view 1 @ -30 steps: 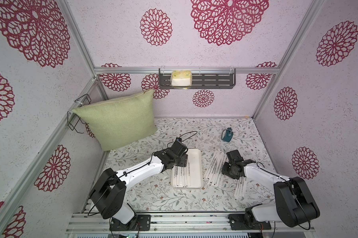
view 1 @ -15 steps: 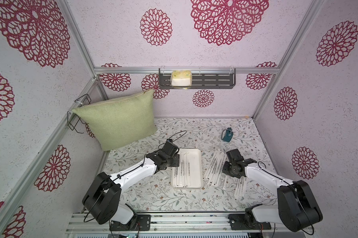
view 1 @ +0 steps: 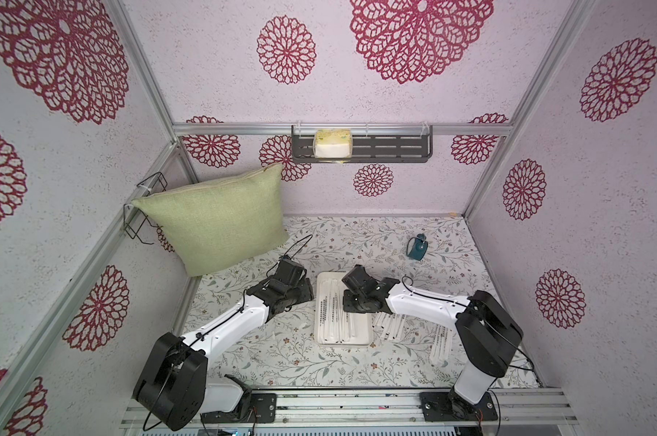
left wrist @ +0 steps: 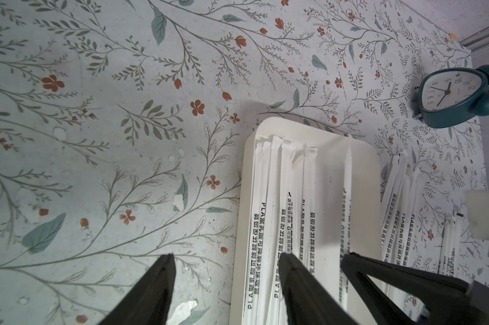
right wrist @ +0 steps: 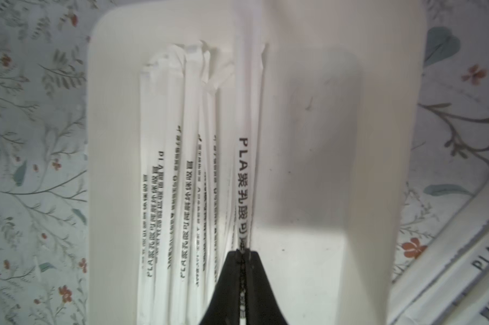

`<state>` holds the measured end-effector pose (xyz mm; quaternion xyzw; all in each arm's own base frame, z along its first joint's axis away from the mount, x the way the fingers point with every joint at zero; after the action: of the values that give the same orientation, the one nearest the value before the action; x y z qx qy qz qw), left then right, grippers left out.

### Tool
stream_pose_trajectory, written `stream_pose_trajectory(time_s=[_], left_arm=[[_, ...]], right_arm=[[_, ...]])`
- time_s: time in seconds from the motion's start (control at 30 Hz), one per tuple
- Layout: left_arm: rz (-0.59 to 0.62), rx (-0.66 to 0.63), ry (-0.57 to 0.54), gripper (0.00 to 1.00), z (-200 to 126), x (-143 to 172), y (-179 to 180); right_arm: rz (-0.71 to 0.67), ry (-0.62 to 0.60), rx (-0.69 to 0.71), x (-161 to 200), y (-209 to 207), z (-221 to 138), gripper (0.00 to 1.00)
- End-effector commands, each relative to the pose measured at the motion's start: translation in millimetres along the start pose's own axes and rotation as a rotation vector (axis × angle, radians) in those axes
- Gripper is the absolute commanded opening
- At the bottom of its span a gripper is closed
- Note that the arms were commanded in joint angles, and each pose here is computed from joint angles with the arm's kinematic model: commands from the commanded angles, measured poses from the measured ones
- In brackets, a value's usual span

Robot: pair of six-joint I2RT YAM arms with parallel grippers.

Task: Put the straws into the storage box
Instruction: Place the straw in the storage box.

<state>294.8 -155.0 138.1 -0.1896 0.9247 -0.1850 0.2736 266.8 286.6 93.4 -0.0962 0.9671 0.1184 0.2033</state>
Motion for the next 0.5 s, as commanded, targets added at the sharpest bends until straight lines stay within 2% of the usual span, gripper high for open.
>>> stream_pose_trajectory(time_s=[0.0, 0.47], left_arm=[[-0.013, 0.026, -0.014, 0.66, -2, -2, -1], [0.005, 0.017, 0.004, 0.65, 4, 3, 3]], right_arm=[[0.038, -0.008, -0.028, -3, 1, 0, 0.11], [0.093, 0.03, -0.014, 9, -3, 24, 0.17]])
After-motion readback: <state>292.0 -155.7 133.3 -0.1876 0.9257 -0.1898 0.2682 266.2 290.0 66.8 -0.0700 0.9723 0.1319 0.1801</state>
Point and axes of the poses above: each gripper's point midway between its finger pads, its own z axis out along the fingers, its own y axis along the line the jaws close on, x = y × z, the point moved 4 cm from there along -z, back along the fingers, and after that the axes turned 11 degrees about -z, right-handed, at the moved point
